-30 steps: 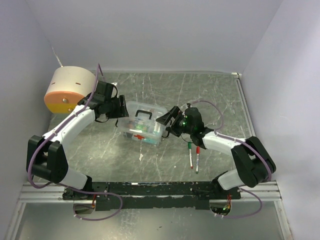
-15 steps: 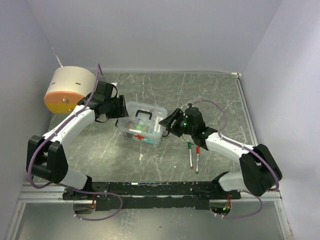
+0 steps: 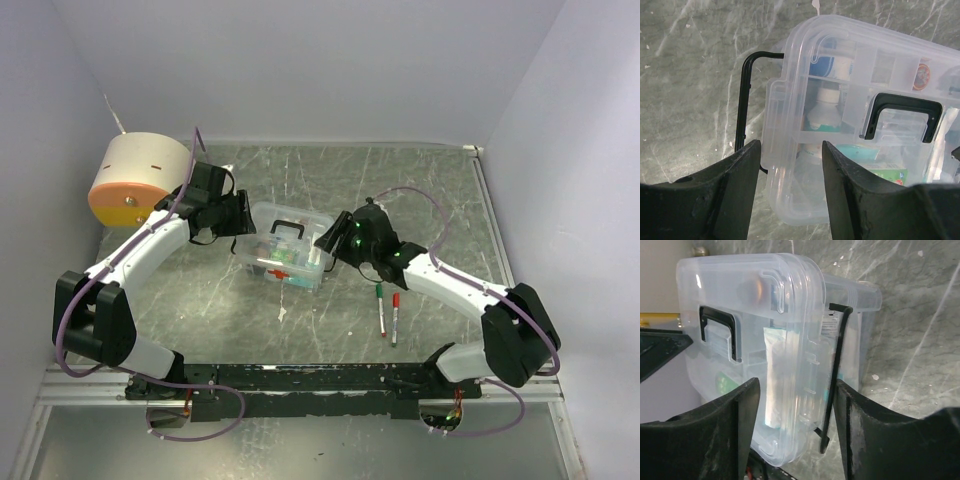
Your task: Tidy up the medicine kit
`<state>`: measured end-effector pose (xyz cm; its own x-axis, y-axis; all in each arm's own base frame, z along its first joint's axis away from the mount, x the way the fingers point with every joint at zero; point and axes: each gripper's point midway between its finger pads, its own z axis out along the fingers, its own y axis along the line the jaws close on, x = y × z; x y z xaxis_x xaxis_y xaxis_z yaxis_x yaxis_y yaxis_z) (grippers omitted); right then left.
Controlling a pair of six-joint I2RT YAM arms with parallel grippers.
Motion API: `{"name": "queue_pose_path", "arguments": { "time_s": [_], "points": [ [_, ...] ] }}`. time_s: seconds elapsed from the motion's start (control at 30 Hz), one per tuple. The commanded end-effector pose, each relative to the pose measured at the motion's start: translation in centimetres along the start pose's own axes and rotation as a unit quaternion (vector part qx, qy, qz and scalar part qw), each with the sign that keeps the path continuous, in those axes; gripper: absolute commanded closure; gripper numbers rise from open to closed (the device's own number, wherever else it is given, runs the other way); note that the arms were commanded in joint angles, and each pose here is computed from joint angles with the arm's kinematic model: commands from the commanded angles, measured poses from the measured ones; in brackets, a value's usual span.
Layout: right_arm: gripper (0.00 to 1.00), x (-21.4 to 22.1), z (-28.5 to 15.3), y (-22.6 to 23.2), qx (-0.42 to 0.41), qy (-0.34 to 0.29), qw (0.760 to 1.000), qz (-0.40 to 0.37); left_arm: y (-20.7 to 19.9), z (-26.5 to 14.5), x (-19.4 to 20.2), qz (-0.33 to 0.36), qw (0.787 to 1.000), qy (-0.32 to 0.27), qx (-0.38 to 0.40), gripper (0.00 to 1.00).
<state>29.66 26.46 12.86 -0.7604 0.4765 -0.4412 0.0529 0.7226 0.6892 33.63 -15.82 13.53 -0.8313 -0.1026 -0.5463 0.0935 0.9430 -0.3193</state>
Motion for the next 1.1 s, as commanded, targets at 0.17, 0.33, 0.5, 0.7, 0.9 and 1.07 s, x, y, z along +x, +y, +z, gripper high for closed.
{"name": "queue_pose_path", "arguments": {
  "time_s": [0.17,0.33,0.5,0.7,0.9,1.07],
  "points": [
    [0.38,-0.8,-0.3,-2.4,0.086,-0.04,0.995,-0.036,1.4,1.7,4.2,0.007,0.997,0.076,-0.017,0.41],
    [0.42,-1.1,-0.3,-2.6,0.097,-0.052,0.993,-0.04,1.3,1.8,4.3,0.007,0.997,0.076,-0.015,0.4],
    [0.47,-1.1,-0.1,-3.2,0.12,-0.059,0.99,-0.044,1.4,1.8,4.3,0.006,0.997,0.077,-0.015,0.41],
    [0.55,-1.3,-0.1,-2.9,0.128,-0.066,0.988,-0.047,1.4,1.8,4.4,0.006,0.997,0.078,-0.016,0.41],
    [0.55,-1.8,-0.5,-2.6,0.155,-0.085,0.982,-0.072,1.4,1.9,4.5,0.006,0.997,0.08,-0.015,0.41],
    [0.58,-1.7,-0.5,-2.1,0.163,-0.091,0.979,-0.085,1.4,2.0,4.6,0.006,0.996,0.082,-0.017,0.42]
  ]
}}
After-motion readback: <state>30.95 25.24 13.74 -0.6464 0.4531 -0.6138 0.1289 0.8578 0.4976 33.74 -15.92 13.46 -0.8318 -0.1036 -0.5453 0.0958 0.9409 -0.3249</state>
